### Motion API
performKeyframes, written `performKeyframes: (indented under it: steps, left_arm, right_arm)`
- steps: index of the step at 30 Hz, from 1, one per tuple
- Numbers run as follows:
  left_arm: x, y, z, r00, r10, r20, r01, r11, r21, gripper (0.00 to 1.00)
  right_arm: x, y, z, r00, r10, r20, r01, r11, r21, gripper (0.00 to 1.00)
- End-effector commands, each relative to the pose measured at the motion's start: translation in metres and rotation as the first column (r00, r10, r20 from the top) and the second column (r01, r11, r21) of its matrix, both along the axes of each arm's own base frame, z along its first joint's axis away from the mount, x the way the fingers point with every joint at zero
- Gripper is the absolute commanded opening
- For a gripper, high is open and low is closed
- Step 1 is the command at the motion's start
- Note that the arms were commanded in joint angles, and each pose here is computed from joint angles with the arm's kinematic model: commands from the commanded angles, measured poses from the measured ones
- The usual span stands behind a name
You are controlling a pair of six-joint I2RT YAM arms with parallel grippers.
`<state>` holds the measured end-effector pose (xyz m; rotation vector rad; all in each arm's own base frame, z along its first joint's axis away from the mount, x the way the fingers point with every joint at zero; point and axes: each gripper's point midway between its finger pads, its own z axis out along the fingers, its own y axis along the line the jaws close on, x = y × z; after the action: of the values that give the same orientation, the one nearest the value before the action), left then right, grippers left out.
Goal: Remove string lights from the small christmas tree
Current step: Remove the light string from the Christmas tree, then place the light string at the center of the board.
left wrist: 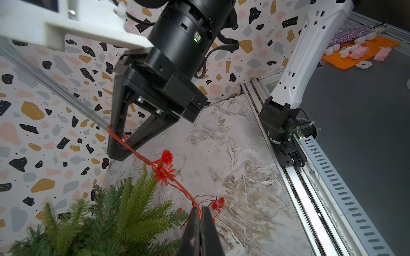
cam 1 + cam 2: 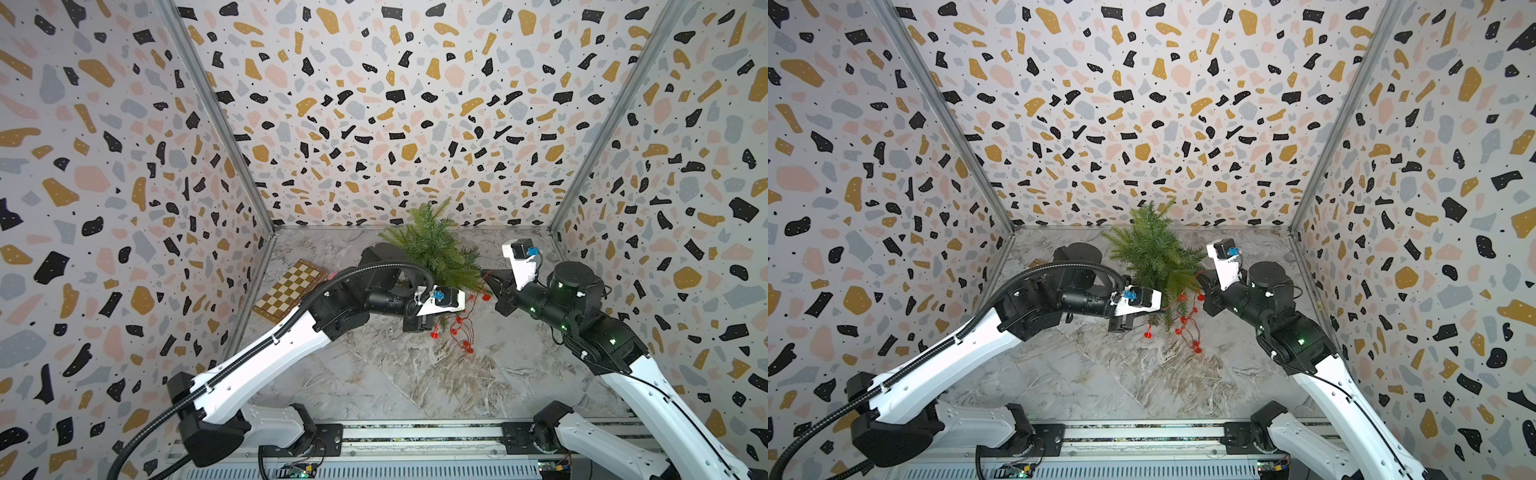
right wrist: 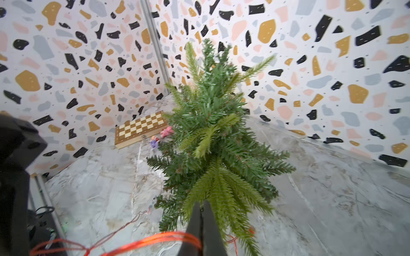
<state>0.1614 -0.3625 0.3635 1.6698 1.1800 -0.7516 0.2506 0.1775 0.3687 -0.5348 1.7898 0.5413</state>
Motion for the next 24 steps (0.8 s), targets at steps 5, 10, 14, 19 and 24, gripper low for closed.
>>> performKeyframes:
  steps: [5,10,14,19,24]
  left_arm:
    - [-0.009,-0.042,0.024,0.998,-0.066,0.001,0.065,0.992,-0.111,0.00]
    - [-0.004,-0.063,0.019,0.997,-0.067,-0.033,0.062,0.990,-0.129,0.08]
    - [0.003,-0.075,0.011,0.997,-0.049,-0.058,0.042,0.992,-0.121,0.33]
    - [0.017,-0.069,0.009,0.997,0.051,-0.051,-0.056,0.993,-0.108,0.49]
    - [0.023,-0.052,0.005,0.986,0.149,-0.070,-0.154,0.985,-0.083,0.56]
  right_arm:
    - [0.006,-0.049,0.001,0.971,-0.238,0.024,0.238,0.971,-0.032,0.00]
    - [0.012,-0.075,-0.003,0.937,-0.350,0.023,0.351,0.935,-0.053,0.00]
    - [0.018,-0.098,-0.006,0.905,-0.425,0.025,0.426,0.902,-0.068,0.00]
    - [0.029,-0.105,-0.024,0.898,-0.438,-0.028,0.436,0.897,-0.072,0.00]
    - [0.047,-0.137,-0.041,0.828,-0.555,-0.078,0.546,0.830,-0.118,0.00]
